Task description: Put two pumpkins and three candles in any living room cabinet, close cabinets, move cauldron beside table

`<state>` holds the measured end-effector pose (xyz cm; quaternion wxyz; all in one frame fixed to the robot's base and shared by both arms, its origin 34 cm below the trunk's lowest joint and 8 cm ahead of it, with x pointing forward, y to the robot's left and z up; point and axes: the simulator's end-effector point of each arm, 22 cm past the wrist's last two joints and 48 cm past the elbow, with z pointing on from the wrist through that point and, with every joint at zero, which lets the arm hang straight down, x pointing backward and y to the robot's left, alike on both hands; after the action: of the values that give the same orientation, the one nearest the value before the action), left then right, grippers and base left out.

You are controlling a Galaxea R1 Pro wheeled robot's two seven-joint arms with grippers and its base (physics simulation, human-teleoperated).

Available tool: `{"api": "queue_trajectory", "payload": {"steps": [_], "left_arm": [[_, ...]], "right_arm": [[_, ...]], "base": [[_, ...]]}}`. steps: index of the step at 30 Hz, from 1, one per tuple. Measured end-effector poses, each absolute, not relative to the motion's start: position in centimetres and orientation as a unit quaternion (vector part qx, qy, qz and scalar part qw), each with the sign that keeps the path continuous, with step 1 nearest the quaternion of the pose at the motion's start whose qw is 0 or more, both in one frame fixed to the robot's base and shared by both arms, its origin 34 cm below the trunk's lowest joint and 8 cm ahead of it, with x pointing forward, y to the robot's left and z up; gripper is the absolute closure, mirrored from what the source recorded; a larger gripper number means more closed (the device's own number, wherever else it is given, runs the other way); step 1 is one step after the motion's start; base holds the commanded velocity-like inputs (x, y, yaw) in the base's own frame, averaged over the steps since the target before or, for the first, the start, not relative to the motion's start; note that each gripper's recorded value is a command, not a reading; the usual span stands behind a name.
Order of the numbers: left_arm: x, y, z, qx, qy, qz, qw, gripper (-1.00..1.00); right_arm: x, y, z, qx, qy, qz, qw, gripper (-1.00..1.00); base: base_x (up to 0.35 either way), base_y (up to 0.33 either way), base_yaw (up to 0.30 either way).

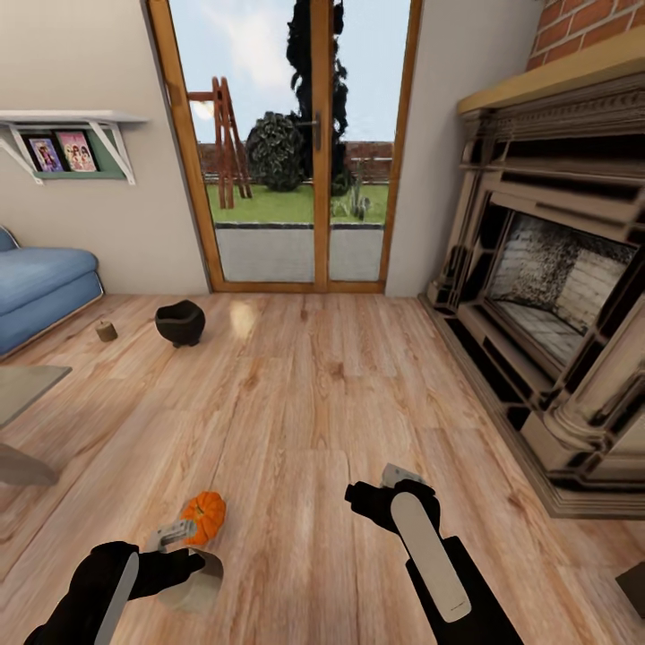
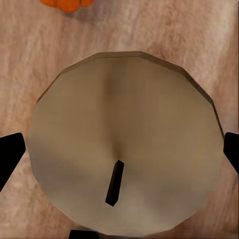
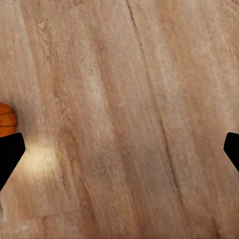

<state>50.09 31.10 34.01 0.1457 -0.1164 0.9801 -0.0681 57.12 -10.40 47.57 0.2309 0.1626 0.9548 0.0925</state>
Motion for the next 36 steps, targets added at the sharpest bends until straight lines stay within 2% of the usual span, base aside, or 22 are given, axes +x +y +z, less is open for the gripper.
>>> {"api": "queue_trajectory", "payload": {"steps": [16,36], "left_arm": [[51.0,31.1,37.6,-0.118,0.980,-0.069,0.146,1.00],[51.9,31.1,41.9,-0.117,0.980,-0.068,0.145,1.00]], "right_arm": [[57.8,-10.4,50.8,0.162,0.956,0.091,0.226,-1.00],[58.7,-10.4,54.9,0.162,0.957,0.090,0.223,-1.00]], "base": [[-0.064,0.031,-0.253],[-0.006,0.002,-0.280]]}}
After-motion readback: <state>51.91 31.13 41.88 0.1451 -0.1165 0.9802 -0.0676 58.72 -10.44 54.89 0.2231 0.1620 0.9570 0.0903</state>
